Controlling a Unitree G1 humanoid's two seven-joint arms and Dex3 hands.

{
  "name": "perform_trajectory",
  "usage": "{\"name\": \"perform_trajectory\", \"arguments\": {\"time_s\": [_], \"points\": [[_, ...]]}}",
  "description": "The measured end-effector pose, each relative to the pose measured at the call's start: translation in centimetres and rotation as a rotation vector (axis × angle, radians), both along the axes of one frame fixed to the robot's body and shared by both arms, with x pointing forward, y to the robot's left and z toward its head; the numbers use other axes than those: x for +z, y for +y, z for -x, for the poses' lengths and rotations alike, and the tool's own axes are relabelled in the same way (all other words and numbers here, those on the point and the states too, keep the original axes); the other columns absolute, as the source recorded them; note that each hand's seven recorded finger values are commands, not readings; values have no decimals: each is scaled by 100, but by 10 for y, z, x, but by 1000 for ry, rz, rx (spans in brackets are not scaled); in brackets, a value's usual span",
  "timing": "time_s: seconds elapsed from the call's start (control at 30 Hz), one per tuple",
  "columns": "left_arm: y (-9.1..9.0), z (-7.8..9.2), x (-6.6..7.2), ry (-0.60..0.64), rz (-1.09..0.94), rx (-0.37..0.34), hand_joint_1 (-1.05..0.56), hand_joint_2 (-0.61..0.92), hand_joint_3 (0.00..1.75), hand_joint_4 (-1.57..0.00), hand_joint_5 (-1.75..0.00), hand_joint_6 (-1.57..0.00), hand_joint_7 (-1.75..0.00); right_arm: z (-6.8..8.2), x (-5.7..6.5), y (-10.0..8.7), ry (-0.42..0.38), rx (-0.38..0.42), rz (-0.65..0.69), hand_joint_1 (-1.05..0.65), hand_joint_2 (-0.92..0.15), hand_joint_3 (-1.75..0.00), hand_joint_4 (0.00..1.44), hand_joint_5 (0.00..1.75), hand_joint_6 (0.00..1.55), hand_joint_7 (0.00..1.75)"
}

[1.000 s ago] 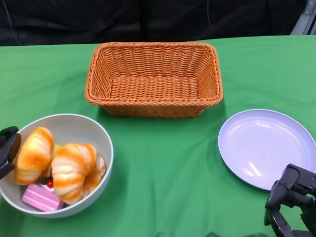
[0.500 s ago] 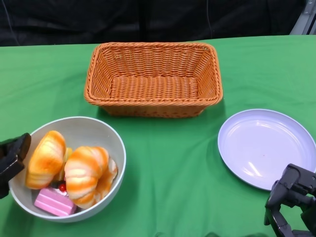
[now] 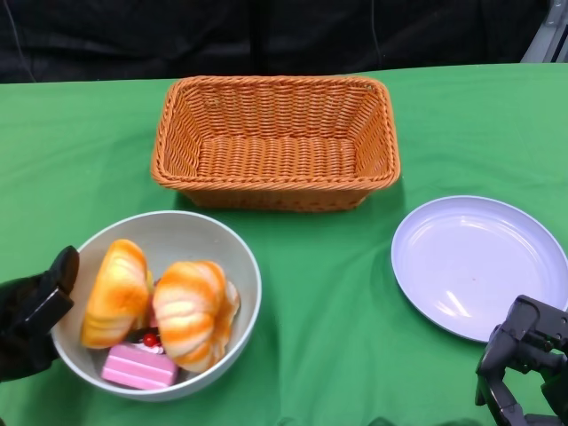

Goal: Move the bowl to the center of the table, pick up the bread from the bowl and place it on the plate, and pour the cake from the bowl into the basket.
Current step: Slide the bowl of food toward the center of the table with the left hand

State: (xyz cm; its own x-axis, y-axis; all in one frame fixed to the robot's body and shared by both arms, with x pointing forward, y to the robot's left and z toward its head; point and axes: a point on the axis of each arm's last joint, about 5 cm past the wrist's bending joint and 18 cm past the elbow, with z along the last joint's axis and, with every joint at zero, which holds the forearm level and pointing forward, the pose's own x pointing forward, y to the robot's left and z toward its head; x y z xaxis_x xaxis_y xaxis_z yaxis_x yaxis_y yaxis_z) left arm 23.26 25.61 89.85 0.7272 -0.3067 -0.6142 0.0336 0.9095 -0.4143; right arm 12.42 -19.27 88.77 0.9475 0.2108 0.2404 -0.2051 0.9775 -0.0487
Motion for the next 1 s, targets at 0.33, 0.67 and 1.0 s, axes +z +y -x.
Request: {"name": "perform_trajectory", "arguments": {"time_s": [0.33, 0.67, 1.0], "points": [[-21, 6, 6, 8, 79, -36, -73, 92, 70, 0, 0, 0, 0, 0, 0, 0, -5, 1, 2, -1, -42, -126, 71, 170, 67, 144], [-33, 12, 3, 37, 125, -86, -74, 92, 71, 0, 0, 0, 0, 0, 0, 0, -6, 4, 1, -1, -42, -124, 71, 170, 66, 145], [-52, 9, 2, 18, 125, -159, -75, 92, 69, 0, 0, 0, 0, 0, 0, 0, -7, 4, 3, 0, -43, -124, 71, 170, 67, 144]]}}
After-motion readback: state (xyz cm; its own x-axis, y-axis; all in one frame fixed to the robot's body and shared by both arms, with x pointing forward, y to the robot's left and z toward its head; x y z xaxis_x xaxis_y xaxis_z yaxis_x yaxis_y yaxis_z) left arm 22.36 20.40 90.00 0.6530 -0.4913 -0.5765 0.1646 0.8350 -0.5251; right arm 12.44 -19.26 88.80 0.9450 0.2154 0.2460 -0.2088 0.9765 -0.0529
